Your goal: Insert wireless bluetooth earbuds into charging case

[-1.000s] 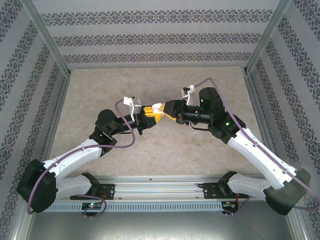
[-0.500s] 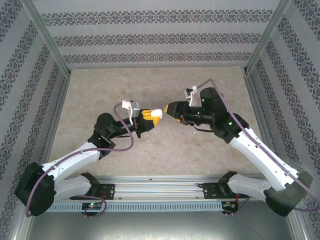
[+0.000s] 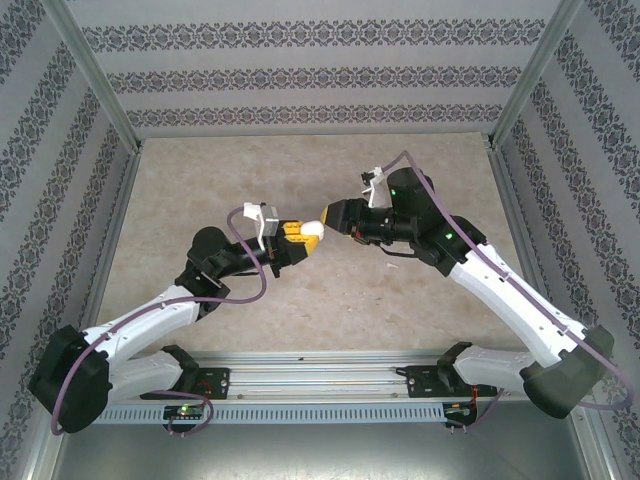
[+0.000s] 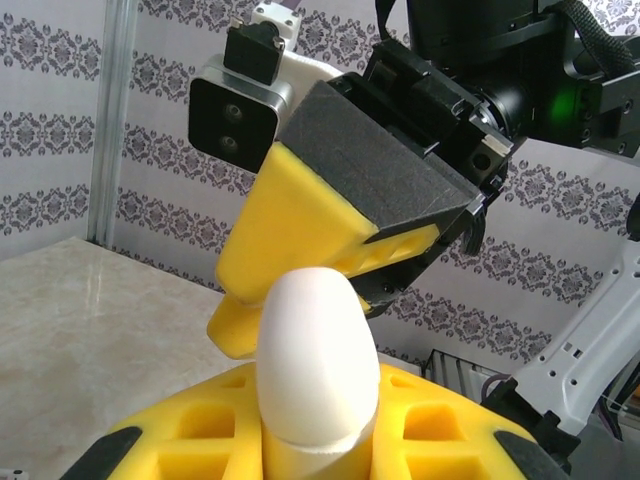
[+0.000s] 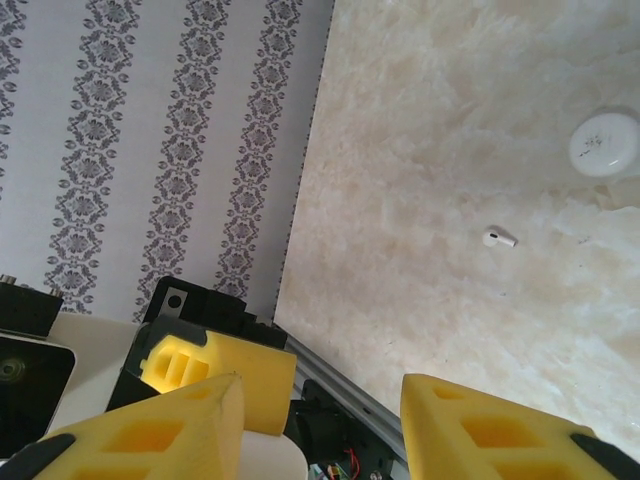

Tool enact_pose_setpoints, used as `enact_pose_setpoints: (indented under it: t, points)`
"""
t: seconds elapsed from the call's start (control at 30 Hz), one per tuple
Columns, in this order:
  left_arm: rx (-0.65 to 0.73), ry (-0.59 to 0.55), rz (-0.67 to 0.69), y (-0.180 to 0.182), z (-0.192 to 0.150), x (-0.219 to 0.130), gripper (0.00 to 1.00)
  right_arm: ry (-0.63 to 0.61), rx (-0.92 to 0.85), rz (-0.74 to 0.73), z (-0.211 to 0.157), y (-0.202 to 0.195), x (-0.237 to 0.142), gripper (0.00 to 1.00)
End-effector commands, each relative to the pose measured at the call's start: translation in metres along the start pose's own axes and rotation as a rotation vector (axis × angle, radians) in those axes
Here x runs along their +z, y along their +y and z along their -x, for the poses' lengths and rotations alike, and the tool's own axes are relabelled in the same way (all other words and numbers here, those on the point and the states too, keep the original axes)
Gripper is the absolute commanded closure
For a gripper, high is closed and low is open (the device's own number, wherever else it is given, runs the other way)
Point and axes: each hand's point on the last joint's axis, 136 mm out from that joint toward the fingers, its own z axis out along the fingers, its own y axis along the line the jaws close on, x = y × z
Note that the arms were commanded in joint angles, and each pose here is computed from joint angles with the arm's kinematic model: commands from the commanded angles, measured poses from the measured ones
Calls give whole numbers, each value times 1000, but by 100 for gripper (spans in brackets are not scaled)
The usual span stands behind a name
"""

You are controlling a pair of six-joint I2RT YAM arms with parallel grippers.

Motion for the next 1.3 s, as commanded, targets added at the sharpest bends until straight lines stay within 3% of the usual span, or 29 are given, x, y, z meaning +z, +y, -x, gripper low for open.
enact_pose_setpoints:
  t: [0.0, 0.17, 0.53, 0.9, 1.27]
  points:
    - [2, -5, -27, -1, 5, 1, 98, -16, -66, 41, -9, 10, -13, 55]
    - [-8, -7, -29, 0, 6, 1, 98, -41, -93, 82, -13, 15, -23, 55]
    - [-12, -15, -39, 2, 10, 3, 98, 70, -163, 103, -26, 35, 1, 57]
    - [-38, 19, -61, 1, -2, 3, 98, 47, -130, 94, 1, 48, 12, 60]
    - [-39, 57, -44, 7, -12, 5, 99, 61, -138, 56, 4, 46, 17, 60]
